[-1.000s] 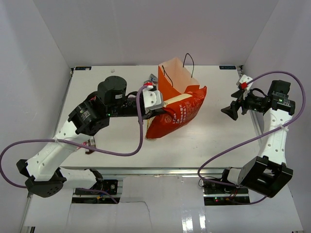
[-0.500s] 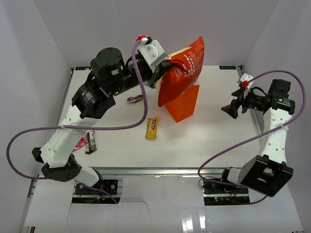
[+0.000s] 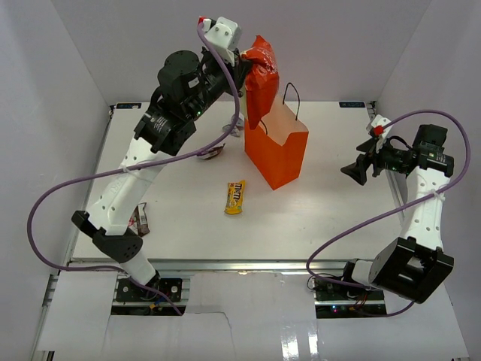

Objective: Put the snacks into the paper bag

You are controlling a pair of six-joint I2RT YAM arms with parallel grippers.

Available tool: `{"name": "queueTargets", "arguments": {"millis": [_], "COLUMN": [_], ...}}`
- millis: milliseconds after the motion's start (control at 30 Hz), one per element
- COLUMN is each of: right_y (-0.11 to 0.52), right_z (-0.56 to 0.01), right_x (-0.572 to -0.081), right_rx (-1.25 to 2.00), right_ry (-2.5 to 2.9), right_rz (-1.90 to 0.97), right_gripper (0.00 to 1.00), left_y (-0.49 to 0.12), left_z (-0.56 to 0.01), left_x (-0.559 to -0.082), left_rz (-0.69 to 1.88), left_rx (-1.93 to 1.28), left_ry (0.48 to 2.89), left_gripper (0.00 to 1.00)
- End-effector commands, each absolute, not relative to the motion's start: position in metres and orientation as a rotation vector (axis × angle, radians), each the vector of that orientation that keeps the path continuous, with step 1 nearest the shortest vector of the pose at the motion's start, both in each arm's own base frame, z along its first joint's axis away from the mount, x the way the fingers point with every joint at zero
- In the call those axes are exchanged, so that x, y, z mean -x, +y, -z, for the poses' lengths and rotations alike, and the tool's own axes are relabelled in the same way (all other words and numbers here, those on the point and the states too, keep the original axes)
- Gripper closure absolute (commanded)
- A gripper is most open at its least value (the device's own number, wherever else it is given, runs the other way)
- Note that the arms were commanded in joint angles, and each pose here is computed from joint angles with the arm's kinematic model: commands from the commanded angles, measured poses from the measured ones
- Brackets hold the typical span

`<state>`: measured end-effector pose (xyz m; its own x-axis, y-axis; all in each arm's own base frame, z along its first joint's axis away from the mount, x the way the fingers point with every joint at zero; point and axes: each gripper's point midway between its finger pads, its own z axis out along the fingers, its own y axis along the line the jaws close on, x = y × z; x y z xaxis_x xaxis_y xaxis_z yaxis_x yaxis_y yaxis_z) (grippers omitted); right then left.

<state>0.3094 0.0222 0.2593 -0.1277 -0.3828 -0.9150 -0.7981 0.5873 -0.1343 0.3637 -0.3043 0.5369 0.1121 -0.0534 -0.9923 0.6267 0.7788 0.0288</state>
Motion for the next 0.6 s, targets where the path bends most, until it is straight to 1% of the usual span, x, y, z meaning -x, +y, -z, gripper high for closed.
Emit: {"name": "queueTargets", "arguments": {"millis": [0, 167, 567], "right_y": [0.026, 0.026, 0.023], "right_z": [-0.26, -0.258, -0.254], "right_x": [-0.31, -0.31, -0.314], "right_rx": [0.97, 0.967, 0.951], "right_ry": [1.717, 1.723, 1.735], "right_rz": [-0.513, -0.515, -0.523], "right_gripper": [0.03, 0.03, 0.02], "left_y": [-0.291, -0.303, -0.303], "left_z": [-0.595, -0.575, -0.558], "left_x": [-0.355, -0.375, -0.383], "left_rz": [0.593, 0.594, 0.614], "left_rx": [-0.374, -0.369, -0.322], "left_ry": [1.239, 1.291, 1.364], "left_gripper": [1.0, 1.0, 1.0]}}
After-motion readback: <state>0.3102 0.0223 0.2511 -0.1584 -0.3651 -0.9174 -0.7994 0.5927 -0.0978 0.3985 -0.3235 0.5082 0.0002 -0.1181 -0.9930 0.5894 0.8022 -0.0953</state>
